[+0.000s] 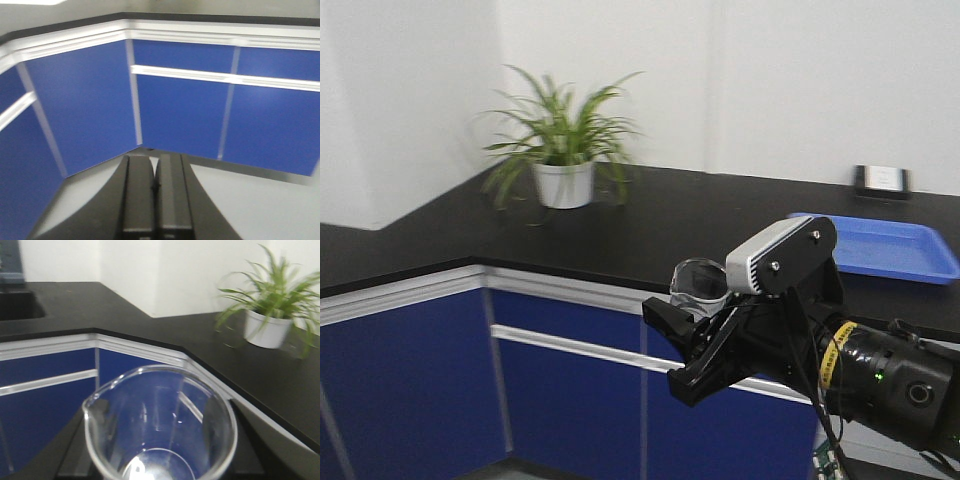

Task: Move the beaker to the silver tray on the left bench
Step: 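Drive the base to the bench with the silver tray, holding the beaker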

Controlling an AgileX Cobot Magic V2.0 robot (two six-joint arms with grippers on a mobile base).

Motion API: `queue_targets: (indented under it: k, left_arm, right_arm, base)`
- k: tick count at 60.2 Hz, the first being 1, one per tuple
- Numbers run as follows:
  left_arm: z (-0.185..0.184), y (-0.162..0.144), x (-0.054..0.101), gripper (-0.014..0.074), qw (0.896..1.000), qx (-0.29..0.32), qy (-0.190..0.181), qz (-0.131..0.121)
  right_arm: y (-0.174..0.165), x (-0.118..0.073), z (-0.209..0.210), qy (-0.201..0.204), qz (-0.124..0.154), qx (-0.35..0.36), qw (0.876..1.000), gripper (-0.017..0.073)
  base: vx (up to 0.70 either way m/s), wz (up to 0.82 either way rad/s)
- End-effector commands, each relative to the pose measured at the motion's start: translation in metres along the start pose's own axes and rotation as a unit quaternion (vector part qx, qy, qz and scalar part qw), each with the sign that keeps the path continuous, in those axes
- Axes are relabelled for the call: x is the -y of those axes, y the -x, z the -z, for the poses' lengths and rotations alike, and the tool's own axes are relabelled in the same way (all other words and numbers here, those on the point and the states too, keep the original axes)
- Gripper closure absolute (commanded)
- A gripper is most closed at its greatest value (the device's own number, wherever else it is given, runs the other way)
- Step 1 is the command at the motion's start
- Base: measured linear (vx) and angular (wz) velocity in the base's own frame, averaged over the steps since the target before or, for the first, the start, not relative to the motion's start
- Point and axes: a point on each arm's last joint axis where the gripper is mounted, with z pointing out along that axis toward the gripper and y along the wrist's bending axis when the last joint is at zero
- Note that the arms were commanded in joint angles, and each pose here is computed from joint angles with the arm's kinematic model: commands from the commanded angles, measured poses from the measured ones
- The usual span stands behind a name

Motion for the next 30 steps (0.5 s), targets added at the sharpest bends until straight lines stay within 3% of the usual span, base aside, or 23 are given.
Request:
queue_targets:
  k: [1,30]
  left_arm:
    - [-0.0015,0.0011,0.0002,0.0592,0.999,0.033,-0.003,0.003]
    - [-0.0015,0.0011,0.0002,0.0592,0.999,0.033,-0.003,0.003]
  right_arm:
    - [0.0224,-0.0026,0.0074,0.012,-0.001,0.050,0.999,0.0571]
    - [0.0224,-0.0026,0.0074,0.012,-0.001,0.051,0.999,0.0571]
  base:
    - [-0.11,0.64]
    - [-0.10,0.70]
